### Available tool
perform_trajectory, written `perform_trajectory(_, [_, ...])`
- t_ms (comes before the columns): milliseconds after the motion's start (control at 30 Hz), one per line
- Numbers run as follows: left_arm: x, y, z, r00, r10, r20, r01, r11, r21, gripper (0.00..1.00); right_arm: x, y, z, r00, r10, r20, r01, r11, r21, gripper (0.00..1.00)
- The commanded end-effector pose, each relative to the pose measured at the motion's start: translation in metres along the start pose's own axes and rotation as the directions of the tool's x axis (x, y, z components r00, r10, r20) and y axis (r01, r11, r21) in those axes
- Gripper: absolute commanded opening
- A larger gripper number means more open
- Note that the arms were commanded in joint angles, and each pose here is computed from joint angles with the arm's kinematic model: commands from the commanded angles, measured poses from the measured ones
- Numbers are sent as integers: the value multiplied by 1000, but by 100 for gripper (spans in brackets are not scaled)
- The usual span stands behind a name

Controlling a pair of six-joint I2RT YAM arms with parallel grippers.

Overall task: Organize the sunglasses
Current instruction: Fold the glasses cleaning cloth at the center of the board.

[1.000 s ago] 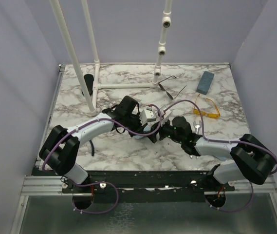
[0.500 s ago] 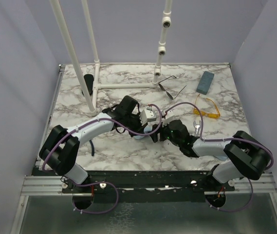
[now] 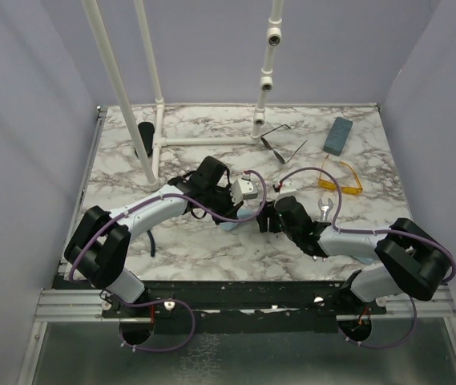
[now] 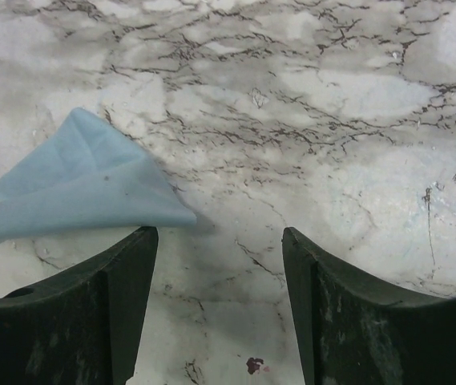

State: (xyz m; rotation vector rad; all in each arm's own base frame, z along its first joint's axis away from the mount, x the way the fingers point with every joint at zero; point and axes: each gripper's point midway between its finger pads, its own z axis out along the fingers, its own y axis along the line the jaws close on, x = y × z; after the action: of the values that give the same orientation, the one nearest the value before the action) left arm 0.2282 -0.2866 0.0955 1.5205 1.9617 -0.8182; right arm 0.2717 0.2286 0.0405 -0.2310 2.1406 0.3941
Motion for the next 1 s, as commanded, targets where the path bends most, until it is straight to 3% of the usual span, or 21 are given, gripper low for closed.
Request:
perform_trajectory(0, [-17,-5,-5,999,18,36,-19,999,27,0,4,-1,-4,997,-68,-37,68,998,-5,68])
perform_trajectory(100, [-23,-5,-5,999,15,48,-16,999,37,0,12,13,-3,991,-122,-56,117,989,-86,70])
perform_trajectory(267, [-33,-6,-5,998,8,67,-11,999,48,0,2,38,-10,991,-114,66,125,973,-196,76])
perform_trajectory(667, [-42,-15,-8,996,10,86,-16,998,63,0,-16,55,-5,986,-85,146,117,967,-228,81])
perform_trajectory(967, [-49,-14,-11,995,17,101,-23,998,58,0,-1,68,-10,983,-115,141,151,949,-276,87])
